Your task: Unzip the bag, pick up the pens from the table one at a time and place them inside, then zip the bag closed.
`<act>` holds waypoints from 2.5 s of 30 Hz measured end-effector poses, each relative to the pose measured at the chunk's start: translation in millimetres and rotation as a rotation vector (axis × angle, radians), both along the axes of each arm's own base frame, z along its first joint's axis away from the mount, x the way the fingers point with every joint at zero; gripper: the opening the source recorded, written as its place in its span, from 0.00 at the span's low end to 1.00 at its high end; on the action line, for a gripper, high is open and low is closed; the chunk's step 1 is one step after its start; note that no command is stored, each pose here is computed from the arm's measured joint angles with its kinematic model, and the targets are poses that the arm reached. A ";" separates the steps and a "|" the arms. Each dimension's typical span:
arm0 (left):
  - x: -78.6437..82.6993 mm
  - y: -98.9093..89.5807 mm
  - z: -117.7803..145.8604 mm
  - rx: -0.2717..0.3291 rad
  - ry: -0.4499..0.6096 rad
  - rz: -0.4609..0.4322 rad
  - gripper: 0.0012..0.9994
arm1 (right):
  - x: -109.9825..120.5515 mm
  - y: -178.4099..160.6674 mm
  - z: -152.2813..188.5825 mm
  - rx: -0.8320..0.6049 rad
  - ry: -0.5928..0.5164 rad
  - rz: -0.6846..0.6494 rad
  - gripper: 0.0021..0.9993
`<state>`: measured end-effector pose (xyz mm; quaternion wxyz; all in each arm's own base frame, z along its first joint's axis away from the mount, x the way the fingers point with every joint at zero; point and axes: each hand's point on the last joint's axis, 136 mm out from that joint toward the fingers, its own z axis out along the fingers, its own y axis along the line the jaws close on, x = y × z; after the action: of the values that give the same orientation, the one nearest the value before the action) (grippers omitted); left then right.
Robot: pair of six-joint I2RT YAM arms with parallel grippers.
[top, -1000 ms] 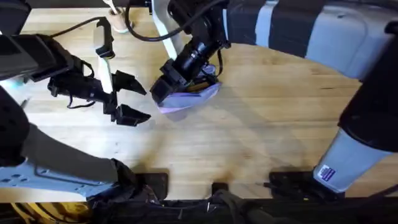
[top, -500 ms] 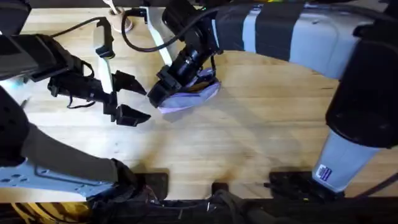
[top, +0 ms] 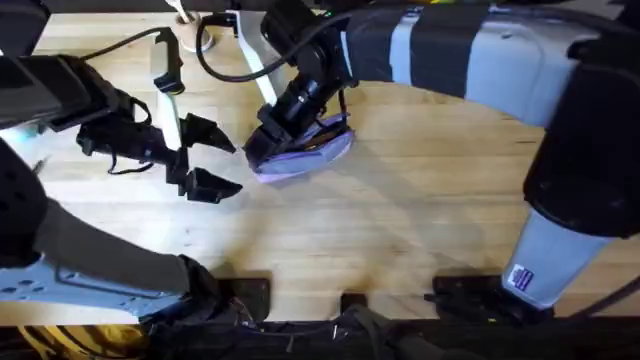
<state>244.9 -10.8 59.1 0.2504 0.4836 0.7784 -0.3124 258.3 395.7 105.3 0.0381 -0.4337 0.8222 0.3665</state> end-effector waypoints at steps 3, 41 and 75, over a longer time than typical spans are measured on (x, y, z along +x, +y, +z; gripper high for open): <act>0.0 0.0 0.0 0.000 0.000 0.000 0.99 | 0.5 -0.3 -0.4 -0.004 -0.002 -0.003 0.25; 1.4 -3.2 3.7 -0.027 -0.005 0.010 0.99 | 24.2 -11.1 29.5 0.029 -0.002 -0.070 0.03; 24.1 -53.5 31.8 -0.221 -0.143 -0.046 0.05 | 44.0 -8.2 39.1 0.033 -0.061 -0.125 0.03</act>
<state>269.0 -64.3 91.0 0.3497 0.4917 0.7082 -0.3666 302.3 387.5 144.4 0.0930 -0.3919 0.8400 0.3635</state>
